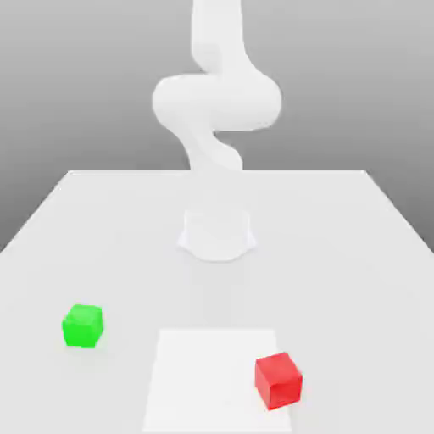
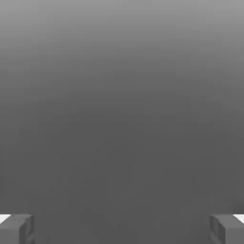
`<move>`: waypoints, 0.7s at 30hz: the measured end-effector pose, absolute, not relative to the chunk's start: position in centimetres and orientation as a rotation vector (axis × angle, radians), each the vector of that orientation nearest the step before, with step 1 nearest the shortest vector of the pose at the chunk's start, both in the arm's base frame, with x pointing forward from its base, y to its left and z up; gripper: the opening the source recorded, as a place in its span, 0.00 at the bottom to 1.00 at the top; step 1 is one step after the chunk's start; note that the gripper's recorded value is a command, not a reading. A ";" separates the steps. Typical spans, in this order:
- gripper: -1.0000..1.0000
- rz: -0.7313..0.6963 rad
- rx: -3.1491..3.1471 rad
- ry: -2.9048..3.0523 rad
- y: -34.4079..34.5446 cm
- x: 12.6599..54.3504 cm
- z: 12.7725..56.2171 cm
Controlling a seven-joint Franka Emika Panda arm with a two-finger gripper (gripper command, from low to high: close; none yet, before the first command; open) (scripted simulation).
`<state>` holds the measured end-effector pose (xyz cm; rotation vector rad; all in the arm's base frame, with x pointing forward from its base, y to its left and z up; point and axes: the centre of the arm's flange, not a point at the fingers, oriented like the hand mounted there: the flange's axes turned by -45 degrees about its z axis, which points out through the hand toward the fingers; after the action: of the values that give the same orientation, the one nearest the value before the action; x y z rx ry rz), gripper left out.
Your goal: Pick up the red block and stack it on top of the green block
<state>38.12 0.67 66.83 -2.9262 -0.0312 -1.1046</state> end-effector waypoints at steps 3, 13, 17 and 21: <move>0.50 -0.958 -2.967 -0.097 1.7 41.8 61.1; 0.50 -0.487 -3.060 -0.310 5.8 47.3 41.1; 0.50 -0.297 -3.081 -0.398 7.3 46.9 32.9; 0.50 -0.106 -3.092 -0.491 8.6 45.1 25.1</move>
<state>45.09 8.57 25.11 -3.0924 -0.4911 -0.1063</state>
